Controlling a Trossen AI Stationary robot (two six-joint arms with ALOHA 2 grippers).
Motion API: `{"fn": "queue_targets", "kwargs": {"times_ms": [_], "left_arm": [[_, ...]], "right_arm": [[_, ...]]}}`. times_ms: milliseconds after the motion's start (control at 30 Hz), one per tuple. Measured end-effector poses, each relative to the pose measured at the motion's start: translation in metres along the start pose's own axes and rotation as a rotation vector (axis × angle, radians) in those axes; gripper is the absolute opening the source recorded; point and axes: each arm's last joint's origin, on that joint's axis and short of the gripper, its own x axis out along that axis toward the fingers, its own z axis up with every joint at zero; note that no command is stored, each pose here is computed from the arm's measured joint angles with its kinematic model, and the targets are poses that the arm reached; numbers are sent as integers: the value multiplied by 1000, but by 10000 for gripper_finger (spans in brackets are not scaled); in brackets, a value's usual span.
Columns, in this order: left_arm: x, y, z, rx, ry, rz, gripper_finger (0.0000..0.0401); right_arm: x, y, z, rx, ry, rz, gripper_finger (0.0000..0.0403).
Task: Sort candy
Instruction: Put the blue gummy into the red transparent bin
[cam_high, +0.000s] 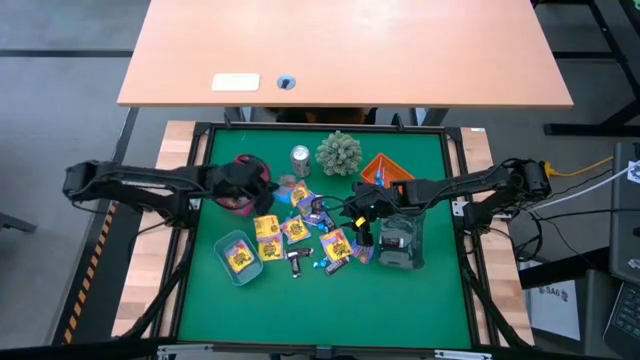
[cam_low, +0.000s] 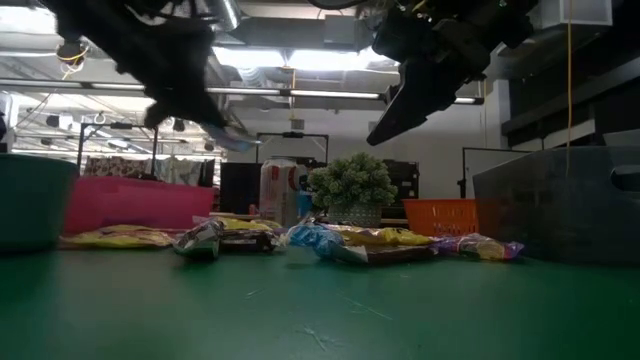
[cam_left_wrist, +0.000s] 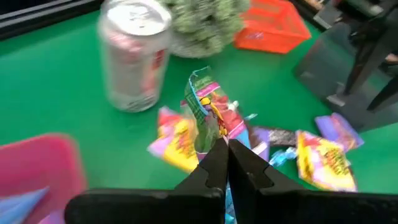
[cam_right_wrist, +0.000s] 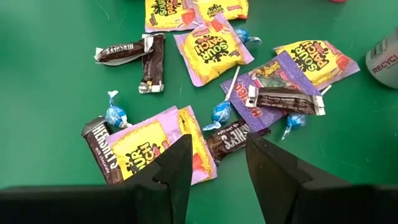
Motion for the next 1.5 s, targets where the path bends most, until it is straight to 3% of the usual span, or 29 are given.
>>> {"fn": "queue_targets", "kwargs": {"times_ms": [300, 533, 800, 1500], "left_arm": [[-48, 30, -7, -21, 48, 108, 0], [-70, 45, -16, -42, 57, 199, 0], [-75, 53, -25, -16, 128, 280, 0], [-75, 54, -24, -3, 103, 319, 0]], "right_arm": [[0, 0, 0, 0, 0, 0, 149], [0, 0, 0, 1, 0, 0, 149], [0, 0, 0, 1, 0, 0, 149], [0, 0, 0, 1, 0, 0, 149]]}}
